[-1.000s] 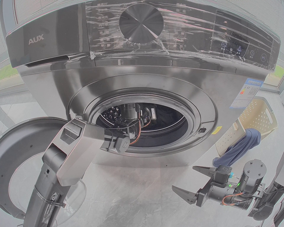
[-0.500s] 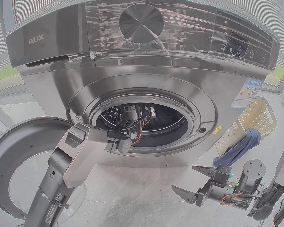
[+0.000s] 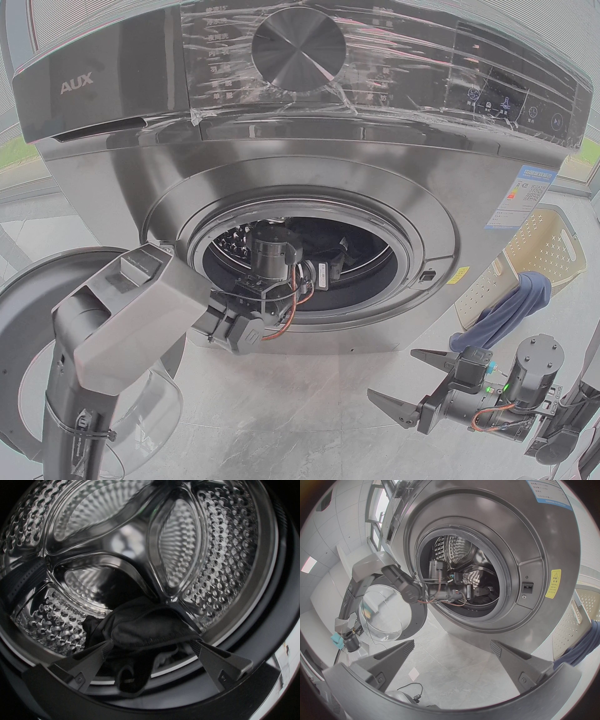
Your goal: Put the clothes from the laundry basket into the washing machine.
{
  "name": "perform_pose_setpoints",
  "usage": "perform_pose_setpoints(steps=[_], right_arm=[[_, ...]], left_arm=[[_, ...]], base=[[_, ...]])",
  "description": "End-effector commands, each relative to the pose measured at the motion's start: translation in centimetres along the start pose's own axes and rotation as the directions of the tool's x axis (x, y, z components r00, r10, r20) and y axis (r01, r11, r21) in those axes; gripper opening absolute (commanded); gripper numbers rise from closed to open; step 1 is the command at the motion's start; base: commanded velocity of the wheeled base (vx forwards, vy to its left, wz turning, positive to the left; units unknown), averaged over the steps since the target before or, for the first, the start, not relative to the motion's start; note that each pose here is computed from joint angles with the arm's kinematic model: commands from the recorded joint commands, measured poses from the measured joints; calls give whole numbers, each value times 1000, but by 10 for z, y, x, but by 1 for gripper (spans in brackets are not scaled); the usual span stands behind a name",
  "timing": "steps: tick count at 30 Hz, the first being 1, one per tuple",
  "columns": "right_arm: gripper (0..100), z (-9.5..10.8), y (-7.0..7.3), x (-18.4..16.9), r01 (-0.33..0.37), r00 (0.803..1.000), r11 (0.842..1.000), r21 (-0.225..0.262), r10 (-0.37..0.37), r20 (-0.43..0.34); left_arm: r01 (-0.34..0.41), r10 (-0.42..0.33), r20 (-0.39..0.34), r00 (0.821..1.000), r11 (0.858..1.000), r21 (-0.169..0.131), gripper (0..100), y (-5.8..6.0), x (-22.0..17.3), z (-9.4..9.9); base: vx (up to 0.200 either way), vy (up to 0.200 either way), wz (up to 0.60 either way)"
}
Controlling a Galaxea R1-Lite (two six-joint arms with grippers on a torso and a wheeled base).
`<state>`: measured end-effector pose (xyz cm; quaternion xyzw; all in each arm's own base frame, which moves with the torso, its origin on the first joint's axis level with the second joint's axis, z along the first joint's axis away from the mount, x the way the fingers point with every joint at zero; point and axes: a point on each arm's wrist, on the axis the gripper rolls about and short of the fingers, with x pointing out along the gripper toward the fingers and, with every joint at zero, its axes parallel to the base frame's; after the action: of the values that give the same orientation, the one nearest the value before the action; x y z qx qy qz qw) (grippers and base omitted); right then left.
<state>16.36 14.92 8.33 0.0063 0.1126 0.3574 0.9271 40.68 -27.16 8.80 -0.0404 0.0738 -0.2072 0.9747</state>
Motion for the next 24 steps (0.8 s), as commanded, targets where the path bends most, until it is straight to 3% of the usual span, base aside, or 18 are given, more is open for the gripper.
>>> perform_pose_setpoints(steps=[1,5,13,16,18,20,24], right_arm=[[100,-1,-3,-3,6,1000,1000,0,-6,-5],[100,-3,-3,-5,6,1000,1000,0,-6,-16],[100,-1,-1,-15,2,1000,1000,-3,-2,-9],[100,8,0,-28,1,999,1000,-4,-1,43],[100,11,-1,-30,9,998,1000,-4,-8,58],[100,16,-1,-38,19,996,1000,4,-19,88],[100,25,-8,-47,110,983,994,24,-112,143]], left_arm=[[73,-75,18,997,993,90,100,-20,-67,16],[121,-119,-32,992,986,111,100,-29,-97,2],[224,-211,-117,970,968,116,100,-44,-157,-15],[258,-250,-84,965,961,104,100,-47,-181,-14],[263,-258,-62,964,960,97,100,-45,-189,-12],[266,-265,-20,964,960,82,100,-35,-213,-10],[258,-261,34,965,963,75,100,-19,-243,-8]], base=[[0,0,0],[0,0,0],[0,0,0],[0,0,0],[0,0,0],[-100,0,0],[-200,0,0]])
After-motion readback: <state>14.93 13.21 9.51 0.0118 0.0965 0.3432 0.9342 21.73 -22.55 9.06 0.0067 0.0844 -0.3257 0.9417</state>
